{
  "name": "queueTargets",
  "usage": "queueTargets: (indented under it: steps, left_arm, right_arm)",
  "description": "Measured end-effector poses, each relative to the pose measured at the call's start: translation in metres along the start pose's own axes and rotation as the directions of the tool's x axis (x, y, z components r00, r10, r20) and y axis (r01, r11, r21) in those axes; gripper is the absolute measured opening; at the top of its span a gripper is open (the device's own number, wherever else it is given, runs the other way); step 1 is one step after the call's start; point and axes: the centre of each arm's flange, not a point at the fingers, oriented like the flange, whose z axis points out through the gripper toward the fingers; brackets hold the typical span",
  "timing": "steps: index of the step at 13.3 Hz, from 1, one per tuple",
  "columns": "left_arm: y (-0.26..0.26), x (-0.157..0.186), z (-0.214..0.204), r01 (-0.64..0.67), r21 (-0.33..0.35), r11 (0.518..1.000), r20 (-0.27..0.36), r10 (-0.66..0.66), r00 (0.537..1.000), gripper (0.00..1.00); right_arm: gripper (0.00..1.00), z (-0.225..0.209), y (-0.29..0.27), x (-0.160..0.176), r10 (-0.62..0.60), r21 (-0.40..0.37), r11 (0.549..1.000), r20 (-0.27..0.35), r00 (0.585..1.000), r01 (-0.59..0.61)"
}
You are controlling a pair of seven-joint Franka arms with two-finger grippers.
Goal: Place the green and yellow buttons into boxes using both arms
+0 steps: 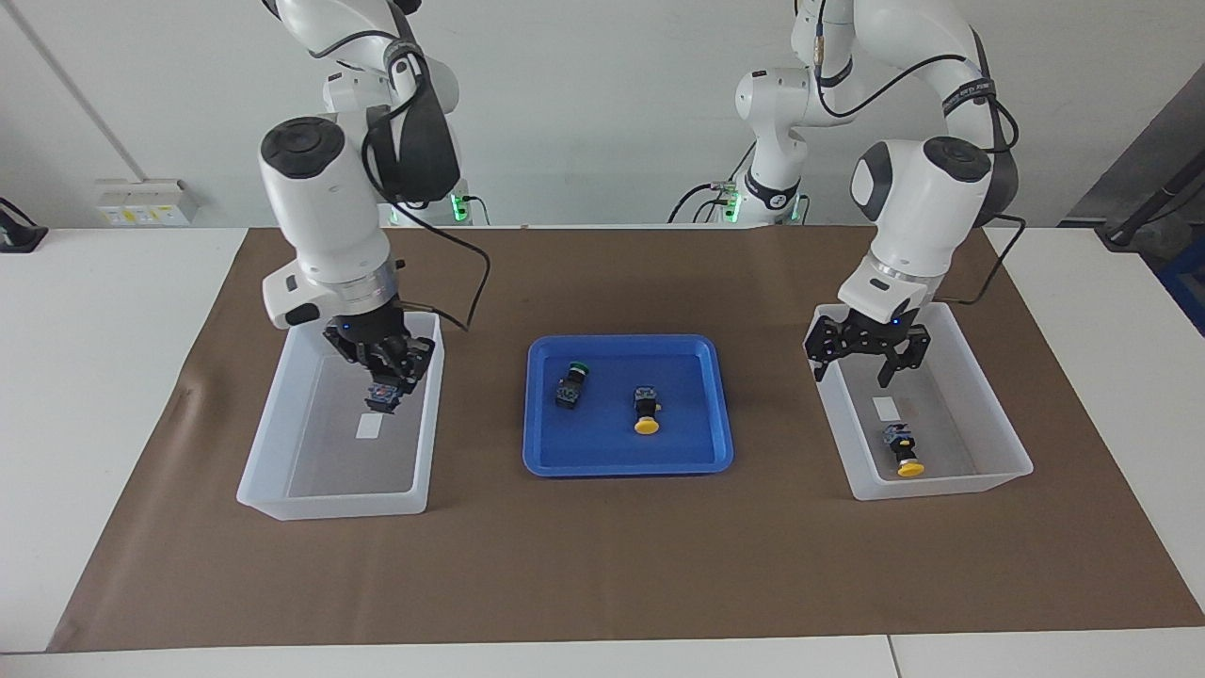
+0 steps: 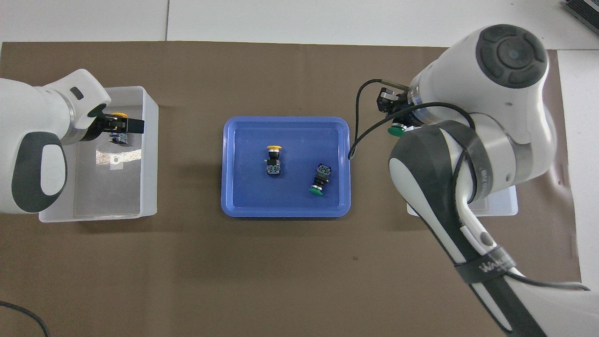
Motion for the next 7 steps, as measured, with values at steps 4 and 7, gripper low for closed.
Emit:
queueTargets:
  steps: [4,7]
  left_arm:
    - [0.075,-0.009,0.007,0.003,-0.027,1.000,0.016,-0.003,1.000,1.00]
    - [0.126,-0.019,0.019,0.030,-0.044,0.999,0.027,-0.028,0.999,1.00]
  right_arm:
    - [0.41,0.073,0.086,0.016,-0.125,0.002,0.992,-0.064,0.990,0.125]
    - [0.41,0.126,0.100,0.010,-0.129,0.007,0.991,-0.095,0.987,0.130]
